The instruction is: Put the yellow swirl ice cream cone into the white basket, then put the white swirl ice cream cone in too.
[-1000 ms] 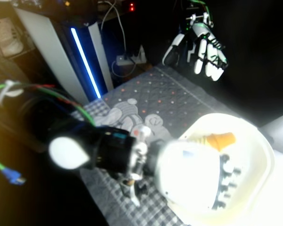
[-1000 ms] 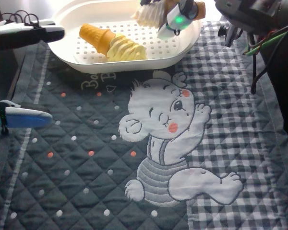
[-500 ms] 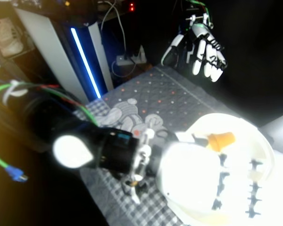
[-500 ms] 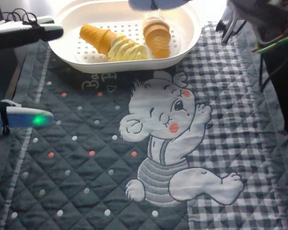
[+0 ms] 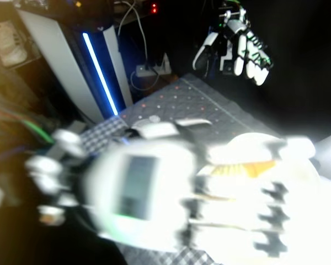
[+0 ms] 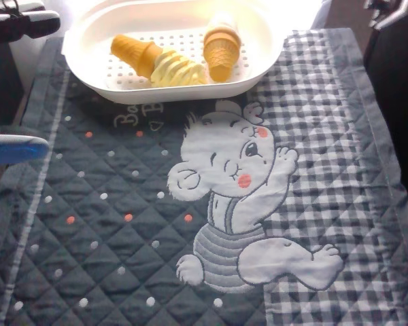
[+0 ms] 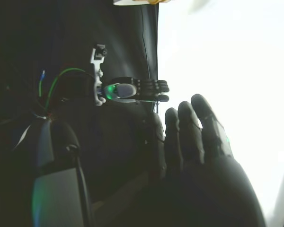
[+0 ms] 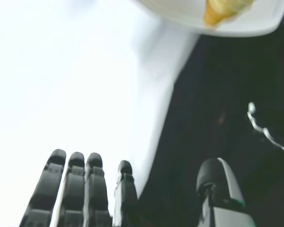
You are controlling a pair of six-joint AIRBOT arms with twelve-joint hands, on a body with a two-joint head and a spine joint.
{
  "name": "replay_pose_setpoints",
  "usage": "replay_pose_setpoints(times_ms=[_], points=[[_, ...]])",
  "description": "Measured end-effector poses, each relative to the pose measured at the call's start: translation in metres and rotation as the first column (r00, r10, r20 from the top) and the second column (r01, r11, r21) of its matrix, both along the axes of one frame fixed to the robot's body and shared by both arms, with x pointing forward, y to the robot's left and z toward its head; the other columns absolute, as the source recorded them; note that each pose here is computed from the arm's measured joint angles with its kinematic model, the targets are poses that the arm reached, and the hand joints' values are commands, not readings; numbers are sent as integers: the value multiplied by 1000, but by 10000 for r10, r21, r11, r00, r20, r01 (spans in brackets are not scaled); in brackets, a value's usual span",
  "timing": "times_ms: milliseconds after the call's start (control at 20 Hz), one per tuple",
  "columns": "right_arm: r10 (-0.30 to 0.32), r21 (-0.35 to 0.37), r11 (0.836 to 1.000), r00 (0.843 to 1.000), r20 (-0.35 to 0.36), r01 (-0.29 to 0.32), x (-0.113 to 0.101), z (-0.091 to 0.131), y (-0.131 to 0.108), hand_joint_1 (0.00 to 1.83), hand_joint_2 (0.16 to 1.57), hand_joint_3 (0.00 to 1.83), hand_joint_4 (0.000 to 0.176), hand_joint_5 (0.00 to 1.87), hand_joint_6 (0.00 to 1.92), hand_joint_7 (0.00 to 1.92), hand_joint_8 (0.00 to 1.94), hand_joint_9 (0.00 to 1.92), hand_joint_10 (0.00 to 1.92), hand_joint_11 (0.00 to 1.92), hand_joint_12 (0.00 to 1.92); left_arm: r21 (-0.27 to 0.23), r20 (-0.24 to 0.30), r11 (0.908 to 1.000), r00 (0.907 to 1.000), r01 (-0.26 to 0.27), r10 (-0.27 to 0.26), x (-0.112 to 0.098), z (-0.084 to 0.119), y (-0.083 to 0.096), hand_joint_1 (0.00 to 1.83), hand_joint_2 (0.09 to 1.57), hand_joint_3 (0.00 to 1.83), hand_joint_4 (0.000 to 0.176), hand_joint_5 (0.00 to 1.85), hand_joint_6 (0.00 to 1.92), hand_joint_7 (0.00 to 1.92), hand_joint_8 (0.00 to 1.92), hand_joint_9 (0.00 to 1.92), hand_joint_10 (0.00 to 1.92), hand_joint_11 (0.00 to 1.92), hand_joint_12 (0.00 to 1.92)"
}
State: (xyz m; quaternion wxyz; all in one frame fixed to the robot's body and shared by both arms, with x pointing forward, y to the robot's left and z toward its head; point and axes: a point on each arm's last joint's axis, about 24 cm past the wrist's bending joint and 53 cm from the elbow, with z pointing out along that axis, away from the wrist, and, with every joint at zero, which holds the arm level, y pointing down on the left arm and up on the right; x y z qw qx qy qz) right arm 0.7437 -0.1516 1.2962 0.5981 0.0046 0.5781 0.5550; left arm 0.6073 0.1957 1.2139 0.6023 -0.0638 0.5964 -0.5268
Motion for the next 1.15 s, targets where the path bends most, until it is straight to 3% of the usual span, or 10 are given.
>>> replay_pose_setpoints(times_ms=[100,150,250,350,400,500,650,950,1050,1150], points=[[363,-215,9992,9966,734,-348,-31,18,-4,623,953,0,118,83,0,51,0,5,0,0,0,-32,344,10000,9994,-92,93,-3,11,7,820,867,0,12,556,1,354,2,249,5,0,522],[189,-495,9987,9968,783,-150,-47,21,-12,625,891,0,133,124,5,93,5,26,3,0,0,-68,306,9997,9992,-253,255,-5,12,11,855,845,0,0,557,2,376,3,304,16,0,807],[884,-1522,9862,9839,1555,-646,-90,26,-16,604,889,0,139,131,4,107,7,50,11,0,0,-260,633,9996,9979,-148,164,-15,19,14,868,848,0,0,558,3,387,5,328,21,0,915],[797,-984,9928,9896,1201,-681,-101,13,-17,562,928,4,103,185,7,159,7,100,13,21,13,-345,558,9990,9979,-301,320,-19,15,20,939,831,0,0,536,0,375,1,323,14,0,920],[780,-787,9943,9937,802,-716,-106,-4,-21,555,942,7,132,147,1,140,1,92,5,57,30,-409,582,9988,9979,-275,299,-22,15,20,964,818,0,0,480,1,353,1,284,6,0,797],[610,-338,9976,9981,-69,-612,-114,-36,-32,558,955,10,150,114,0,117,5,75,3,39,25,-593,653,9977,9972,-321,359,-26,17,22,974,809,0,8,400,15,314,8,284,7,0,1172],[428,1012,9937,9981,444,-471,-143,-32,-45,545,947,1,172,141,2,180,5,133,10,68,54,-1055,814,9936,9955,-397,484,-38,20,26,943,842,7,4,351,1,240,0,190,1,0,1214],[-1191,1958,9721,9910,-620,1291,-143,-71,-88,590,937,5,137,152,1,151,0,89,1,0,0,-1557,131,9845,9964,-805,835,-36,-4,28,746,922,15,0,296,0,256,5,253,21,0,1188],[-1524,1964,9649,9809,-1209,1741,-140,-92,-93,539,989,3,149,203,3,239,4,203,11,73,37,-1667,-310,9820,9959,-890,850,-38,-18,28,585,992,37,21,202,1,203,1,261,12,0,1265],[-1432,1971,9664,9823,-1205,1651,-141,-93,-90,457,991,5,165,199,2,288,1,264,5,130,64,-1822,-658,9774,9931,-1072,966,-37,-28,30,434,1080,47,0,170,0,213,4,272,13,0,1302]])
